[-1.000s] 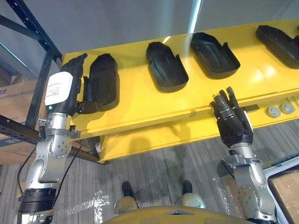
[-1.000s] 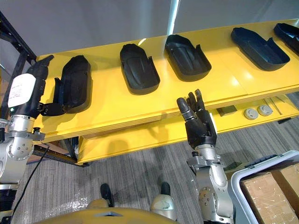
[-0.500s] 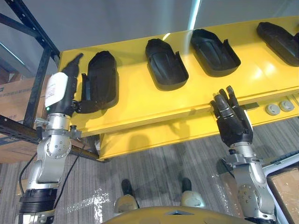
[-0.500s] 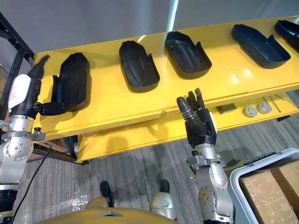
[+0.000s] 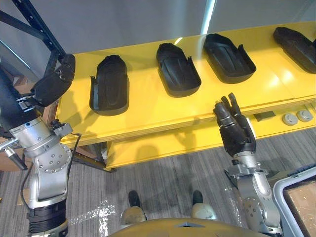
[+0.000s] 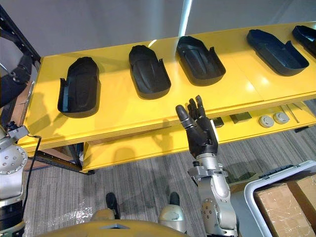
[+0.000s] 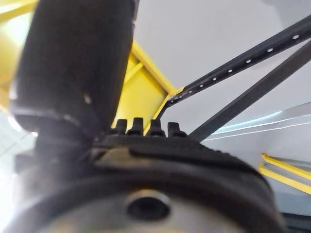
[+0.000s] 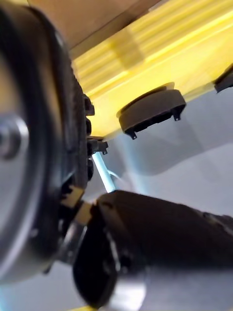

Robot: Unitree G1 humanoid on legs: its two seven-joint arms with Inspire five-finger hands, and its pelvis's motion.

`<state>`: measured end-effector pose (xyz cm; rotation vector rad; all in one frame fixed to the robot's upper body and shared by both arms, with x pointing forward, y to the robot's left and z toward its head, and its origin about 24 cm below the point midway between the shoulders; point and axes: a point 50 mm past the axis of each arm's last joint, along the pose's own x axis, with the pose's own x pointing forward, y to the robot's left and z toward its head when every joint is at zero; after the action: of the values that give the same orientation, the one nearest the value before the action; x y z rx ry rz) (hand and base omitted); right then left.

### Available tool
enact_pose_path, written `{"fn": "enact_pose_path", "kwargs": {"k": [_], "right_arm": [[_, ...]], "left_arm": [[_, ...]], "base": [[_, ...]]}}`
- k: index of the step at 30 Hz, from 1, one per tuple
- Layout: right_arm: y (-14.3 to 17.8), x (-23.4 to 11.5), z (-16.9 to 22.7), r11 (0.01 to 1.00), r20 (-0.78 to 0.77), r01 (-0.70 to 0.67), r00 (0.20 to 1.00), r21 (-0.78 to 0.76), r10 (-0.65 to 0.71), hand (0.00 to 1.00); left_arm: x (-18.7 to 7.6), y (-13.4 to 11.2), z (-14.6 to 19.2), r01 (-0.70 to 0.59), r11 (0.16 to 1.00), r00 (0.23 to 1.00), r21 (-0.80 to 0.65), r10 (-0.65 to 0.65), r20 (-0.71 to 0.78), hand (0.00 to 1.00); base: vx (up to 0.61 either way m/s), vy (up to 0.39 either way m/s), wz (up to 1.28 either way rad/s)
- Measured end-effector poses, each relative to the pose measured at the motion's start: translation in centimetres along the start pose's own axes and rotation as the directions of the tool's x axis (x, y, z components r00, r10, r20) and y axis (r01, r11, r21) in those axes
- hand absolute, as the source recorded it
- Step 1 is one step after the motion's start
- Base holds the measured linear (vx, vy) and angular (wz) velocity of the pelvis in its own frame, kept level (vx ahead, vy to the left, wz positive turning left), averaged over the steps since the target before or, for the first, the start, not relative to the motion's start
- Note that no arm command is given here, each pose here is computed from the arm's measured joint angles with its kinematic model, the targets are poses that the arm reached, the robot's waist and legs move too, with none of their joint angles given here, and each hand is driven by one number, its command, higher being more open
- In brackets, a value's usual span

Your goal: Walk over and take three plastic housings, then place them on the shelf

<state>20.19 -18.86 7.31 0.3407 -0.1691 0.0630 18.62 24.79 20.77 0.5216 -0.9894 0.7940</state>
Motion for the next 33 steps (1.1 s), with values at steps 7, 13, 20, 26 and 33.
{"fn": "enact_pose_path", "kwargs": {"k": [7, 13, 20, 26, 33], "right_arm": [[1.5, 2.2, 2.5, 0.959, 0.093, -0.061, 0.992, -0.276, 0.090, 1.00], [1.1, 2.5, 3.1, 0.945, 0.101, -0.053, 0.991, -0.323, 0.090, 1.00], [1.0, 3.4, 3.2, 0.947, 0.128, -0.024, 0.990, -0.320, 0.068, 1.00], [0.0, 4.8, 2.5, 0.906, 0.103, 0.012, 0.994, -0.422, 0.035, 1.00], [0.5, 6.2, 3.6, 0.910, 0.183, 0.047, 0.983, -0.413, 0.032, 1.00]], "left_arm": [[-2.0, -0.5, 1.2, 0.186, 0.979, 0.980, -0.085, -0.191, -0.058, 1.00], [-4.3, -0.9, 0.5, 0.421, 0.903, 0.891, -0.079, -0.429, -0.148, 1.00], [-6.3, -2.0, -1.2, 0.549, 0.828, 0.790, -0.115, -0.559, -0.251, 1.00], [-8.2, -3.1, -2.6, 0.606, 0.778, 0.699, -0.166, -0.621, -0.355, 1.00], [-8.8, -4.6, -4.1, 0.587, 0.794, 0.684, -0.157, -0.591, -0.427, 1.00]], "base": [[-0.02, -0.005, 0.10], [-0.02, -0.008, 0.17], [0.00, 0.000, 0.00], [0.00, 0.000, 0.00], [0.00, 0.000, 0.00]]}}
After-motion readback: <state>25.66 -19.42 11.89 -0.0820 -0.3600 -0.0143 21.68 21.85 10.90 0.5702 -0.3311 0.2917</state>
